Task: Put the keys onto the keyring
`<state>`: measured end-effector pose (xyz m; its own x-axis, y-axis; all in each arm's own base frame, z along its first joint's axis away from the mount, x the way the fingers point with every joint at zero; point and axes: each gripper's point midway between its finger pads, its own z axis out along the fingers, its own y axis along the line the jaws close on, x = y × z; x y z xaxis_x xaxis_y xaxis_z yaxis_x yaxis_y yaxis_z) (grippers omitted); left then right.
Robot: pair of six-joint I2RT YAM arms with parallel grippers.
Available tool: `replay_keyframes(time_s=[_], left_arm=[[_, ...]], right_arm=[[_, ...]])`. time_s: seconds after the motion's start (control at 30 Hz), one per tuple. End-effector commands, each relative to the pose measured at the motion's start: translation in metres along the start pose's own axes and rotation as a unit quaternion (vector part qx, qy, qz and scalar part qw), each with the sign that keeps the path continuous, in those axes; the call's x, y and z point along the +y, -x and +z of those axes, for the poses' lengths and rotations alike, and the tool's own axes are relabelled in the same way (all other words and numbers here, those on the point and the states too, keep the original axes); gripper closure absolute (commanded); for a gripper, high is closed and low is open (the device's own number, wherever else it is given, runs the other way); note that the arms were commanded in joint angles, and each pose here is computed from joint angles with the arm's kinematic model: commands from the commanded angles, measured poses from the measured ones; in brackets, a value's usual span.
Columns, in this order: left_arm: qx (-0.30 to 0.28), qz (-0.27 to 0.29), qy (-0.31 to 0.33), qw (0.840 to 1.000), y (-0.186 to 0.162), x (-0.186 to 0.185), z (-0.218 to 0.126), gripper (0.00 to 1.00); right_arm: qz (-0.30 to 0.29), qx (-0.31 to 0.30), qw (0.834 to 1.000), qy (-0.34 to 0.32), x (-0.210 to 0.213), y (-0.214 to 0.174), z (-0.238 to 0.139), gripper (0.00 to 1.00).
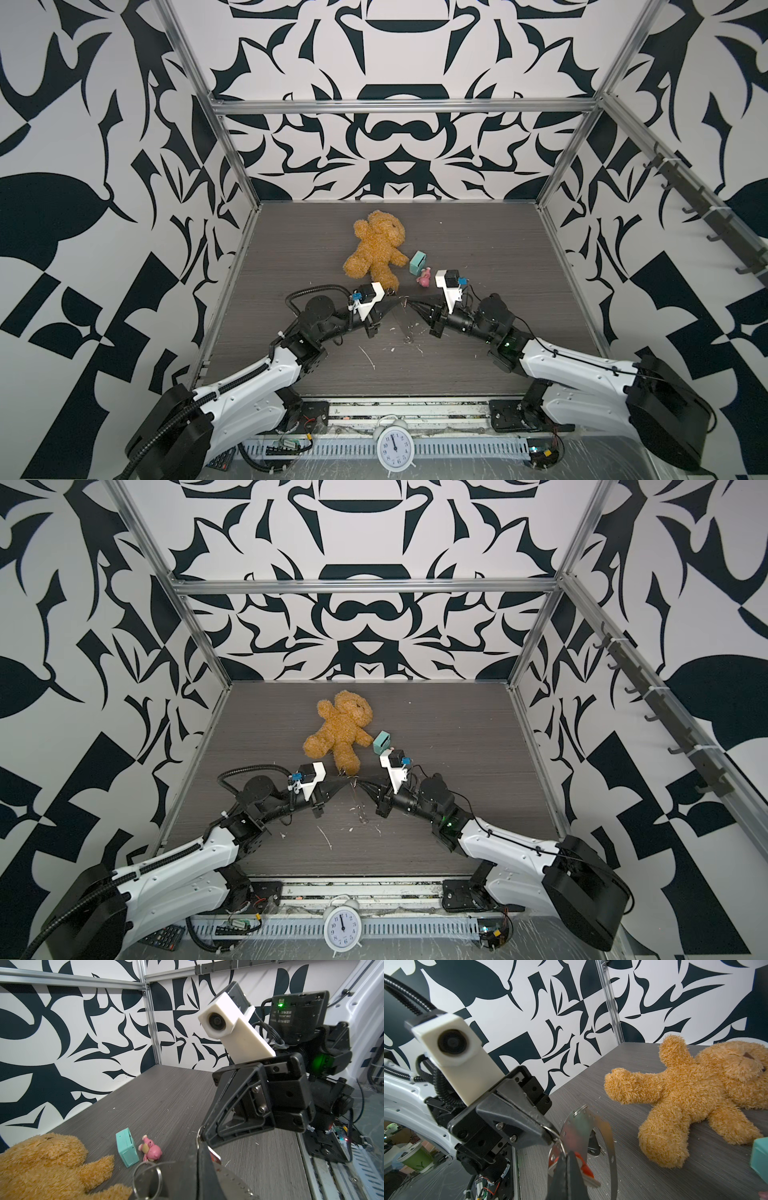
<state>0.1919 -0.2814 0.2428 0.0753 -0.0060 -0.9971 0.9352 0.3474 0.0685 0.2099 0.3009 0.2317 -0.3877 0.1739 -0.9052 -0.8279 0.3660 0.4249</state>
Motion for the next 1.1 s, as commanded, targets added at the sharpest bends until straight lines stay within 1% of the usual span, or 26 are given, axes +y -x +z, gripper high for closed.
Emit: replay_keyframes(time_s=[0.0,0.1,0.87,0.93,1.07], left_arm=[[-0.054,0.020,-0.034,0.998,0.024,-0.015,-0.004,1.00],[-0.062,0.015,-0.033,0.997,0.027,-0.015,-0.005,1.00],[-0.079,0.011,0.000,0.997,0.028,-0.007,-0.011,1.00],[-0.079,0.012,0.000,0.997,0.028,-0.007,-0.011,1.00],[-0.079,0.012,0.000,0.997,0.028,-0.007,-0.011,1.00]], right_arm=[[0.011,-0.028,0.998,-0.048,-0.023,0.012,0.000,1.00],[0.015,-0.027,0.998,-0.053,-0.026,0.011,0.000,1.00],[0.011,-0.026,0.997,-0.073,-0.034,0.008,-0.002,1.00],[0.011,-0.025,0.997,-0.077,-0.035,0.007,-0.002,0.94],[0.007,-0.029,0.996,-0.084,-0.037,0.008,-0.004,0.90]])
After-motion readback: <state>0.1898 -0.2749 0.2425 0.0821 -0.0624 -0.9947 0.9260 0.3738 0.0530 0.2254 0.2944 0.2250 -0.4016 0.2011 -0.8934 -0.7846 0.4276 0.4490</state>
